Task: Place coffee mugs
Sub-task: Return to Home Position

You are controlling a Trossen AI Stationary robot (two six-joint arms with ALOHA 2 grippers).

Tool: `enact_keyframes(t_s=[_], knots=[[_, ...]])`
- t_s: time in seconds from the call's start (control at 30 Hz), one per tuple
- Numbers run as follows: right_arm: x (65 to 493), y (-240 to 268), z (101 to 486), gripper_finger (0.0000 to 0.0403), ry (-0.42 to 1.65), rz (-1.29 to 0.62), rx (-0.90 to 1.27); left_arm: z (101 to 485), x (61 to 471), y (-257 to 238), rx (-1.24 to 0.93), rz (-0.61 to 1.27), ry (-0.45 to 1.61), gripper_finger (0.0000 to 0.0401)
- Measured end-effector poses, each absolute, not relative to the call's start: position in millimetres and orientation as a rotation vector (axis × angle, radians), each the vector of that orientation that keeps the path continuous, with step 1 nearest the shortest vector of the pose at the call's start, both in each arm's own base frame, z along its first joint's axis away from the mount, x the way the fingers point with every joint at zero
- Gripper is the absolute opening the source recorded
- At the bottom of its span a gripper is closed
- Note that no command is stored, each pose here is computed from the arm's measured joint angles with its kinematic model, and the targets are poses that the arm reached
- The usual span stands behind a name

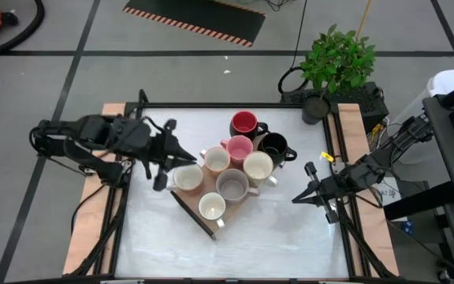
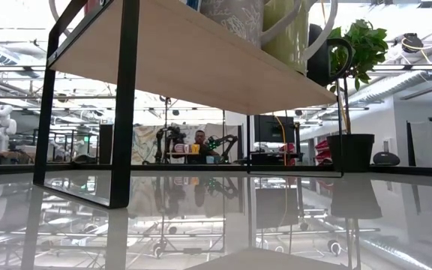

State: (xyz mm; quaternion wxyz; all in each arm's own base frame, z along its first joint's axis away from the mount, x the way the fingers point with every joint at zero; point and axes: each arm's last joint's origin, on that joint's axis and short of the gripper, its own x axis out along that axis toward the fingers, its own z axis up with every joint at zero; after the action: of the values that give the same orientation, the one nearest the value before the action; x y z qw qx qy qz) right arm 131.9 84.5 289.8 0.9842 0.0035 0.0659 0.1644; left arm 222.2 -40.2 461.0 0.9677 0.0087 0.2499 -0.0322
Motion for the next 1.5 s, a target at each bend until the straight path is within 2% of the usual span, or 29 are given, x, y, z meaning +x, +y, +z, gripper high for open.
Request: enact_keyframes(t_s=[0.13,0.3,0.47,0.73,1.17,1.3,1.5], knots=[[131.6,84.3,288.3,0.0,0.131,0.333,-0.021,439.7,239.2,-52.1,0.018,-0.099,0.441,0.0046],[129.8,83.4,289.8,0.0,0.094,0.355,-0.171,402.1,261.0,-63.1,0.074,-0.134,0.364,0.0046],[123.4,78.1,293.7,0.0,0.063,0.39,-0.196,372.4,262.7,-63.6,0.055,-0.132,0.329,0.0046],[109.5,67.6,290.6,0.0,0.097,0.399,-0.195,339.0,225.0,-51.4,-0.04,-0.049,0.215,0.0046],[107.6,54.2,237.7,0.0,-0.02,0.304,-0.056,327.2,158.1,-33.1,-0.07,-0.011,-0.019,0.0046],[110.2,53.3,217.7,0.0,-0.037,0.287,-0.014,319.5,144.7,-29.5,-0.104,-0.006,-0.025,0.0034],[110.6,52.1,198.2,0.0,-0.085,0.28,0.019,306.8,137.9,-28.1,-0.103,-0.009,0.085,0.0015]])
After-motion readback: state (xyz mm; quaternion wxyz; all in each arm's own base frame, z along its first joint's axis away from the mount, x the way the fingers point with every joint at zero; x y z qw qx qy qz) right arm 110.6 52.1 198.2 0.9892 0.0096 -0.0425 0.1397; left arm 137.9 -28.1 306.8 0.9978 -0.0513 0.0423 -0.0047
